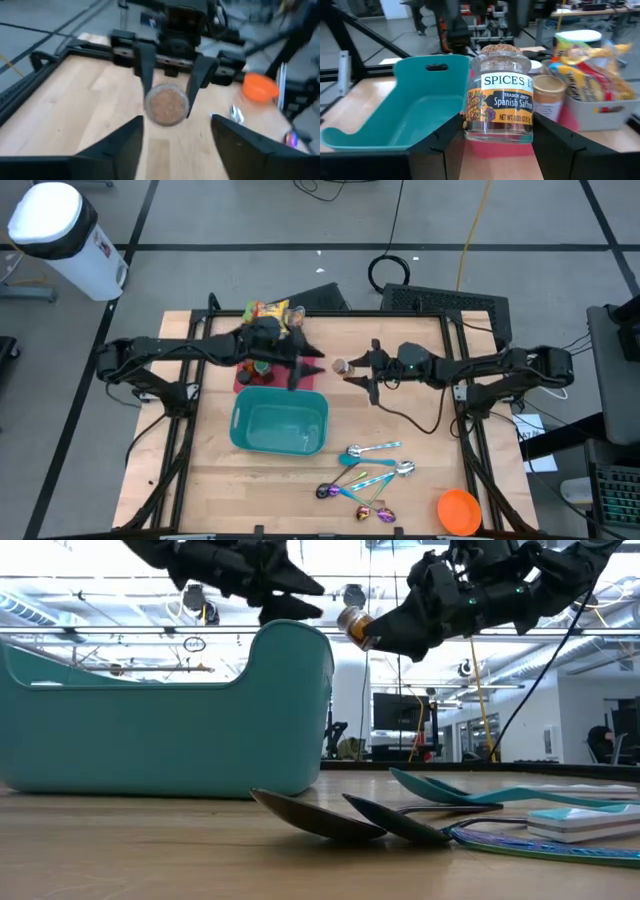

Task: Pick & Place Food Item
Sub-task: Put the brown seasoning bottle into the red bin

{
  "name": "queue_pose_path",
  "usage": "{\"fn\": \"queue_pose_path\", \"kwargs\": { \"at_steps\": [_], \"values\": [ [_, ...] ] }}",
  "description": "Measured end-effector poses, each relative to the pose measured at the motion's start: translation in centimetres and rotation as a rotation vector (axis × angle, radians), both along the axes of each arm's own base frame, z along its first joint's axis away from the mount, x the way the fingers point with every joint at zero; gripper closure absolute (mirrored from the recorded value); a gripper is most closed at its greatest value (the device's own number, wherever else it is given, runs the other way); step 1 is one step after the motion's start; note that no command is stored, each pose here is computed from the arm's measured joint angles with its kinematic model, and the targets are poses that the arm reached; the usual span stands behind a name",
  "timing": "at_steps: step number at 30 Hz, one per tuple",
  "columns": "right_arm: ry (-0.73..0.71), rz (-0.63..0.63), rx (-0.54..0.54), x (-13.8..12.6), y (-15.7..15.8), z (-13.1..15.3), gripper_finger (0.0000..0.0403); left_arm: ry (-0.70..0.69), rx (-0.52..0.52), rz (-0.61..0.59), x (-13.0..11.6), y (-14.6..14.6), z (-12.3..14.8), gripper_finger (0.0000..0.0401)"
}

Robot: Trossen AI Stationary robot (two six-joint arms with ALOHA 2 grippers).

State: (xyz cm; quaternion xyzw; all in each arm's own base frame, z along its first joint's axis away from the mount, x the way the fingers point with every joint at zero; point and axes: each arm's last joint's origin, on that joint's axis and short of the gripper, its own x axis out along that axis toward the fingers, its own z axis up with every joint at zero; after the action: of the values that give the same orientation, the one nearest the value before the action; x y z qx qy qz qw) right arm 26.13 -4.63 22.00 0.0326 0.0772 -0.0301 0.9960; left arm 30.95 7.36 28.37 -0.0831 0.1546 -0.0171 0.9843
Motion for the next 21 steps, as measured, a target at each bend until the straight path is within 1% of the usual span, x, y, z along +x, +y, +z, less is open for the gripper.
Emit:
{"fn": "queue_pose_path", "kwargs": {
  "at_steps": [4, 6, 8, 10, 12, 15, 19, 21],
  "values": [
    [-0.004, 0.017, 0.0, 0.2, 0.5, -0.1, 0.0224, 0.049, 0.071, -0.051, 1.6, -1.6, 0.8, 0.0107],
    [-0.01, 0.019, -0.001, 0.2, 0.6, 0.0, 0.0224, 0.05, 0.092, -0.053, 2.1, -1.9, 1.0, 0.0089],
    [-0.035, 0.027, -0.003, 0.3, 0.9, 0.2, 0.0224, 0.073, 0.088, -0.062, 2.5, -2.1, 0.6, 0.0078],
    [-0.071, 0.044, -0.009, 0.4, 1.3, 0.6, 0.0224, 0.082, 0.084, -0.064, 2.8, -2.2, 0.3, 0.0072],
    [-0.077, 0.055, -0.016, 0.7, 1.5, 0.7, 0.0224, 0.087, 0.078, -0.055, 2.9, -2.1, 0.1, 0.0071],
    [-0.048, 0.069, -0.014, 1.4, 1.8, 0.3, 0.0224, 0.1, 0.083, -0.018, 3.1, -1.8, -0.2, 0.0071],
    [-0.037, 0.077, -0.016, 2.4, 1.9, 0.0, 0.0224, 0.079, 0.087, -0.016, 3.1, -1.9, 0.1, 0.008],
    [-0.018, 0.08, -0.014, 2.8, 1.8, -0.3, 0.0224, 0.094, 0.074, -0.014, 3.1, -1.8, -0.1, 0.009]
  ]
}}
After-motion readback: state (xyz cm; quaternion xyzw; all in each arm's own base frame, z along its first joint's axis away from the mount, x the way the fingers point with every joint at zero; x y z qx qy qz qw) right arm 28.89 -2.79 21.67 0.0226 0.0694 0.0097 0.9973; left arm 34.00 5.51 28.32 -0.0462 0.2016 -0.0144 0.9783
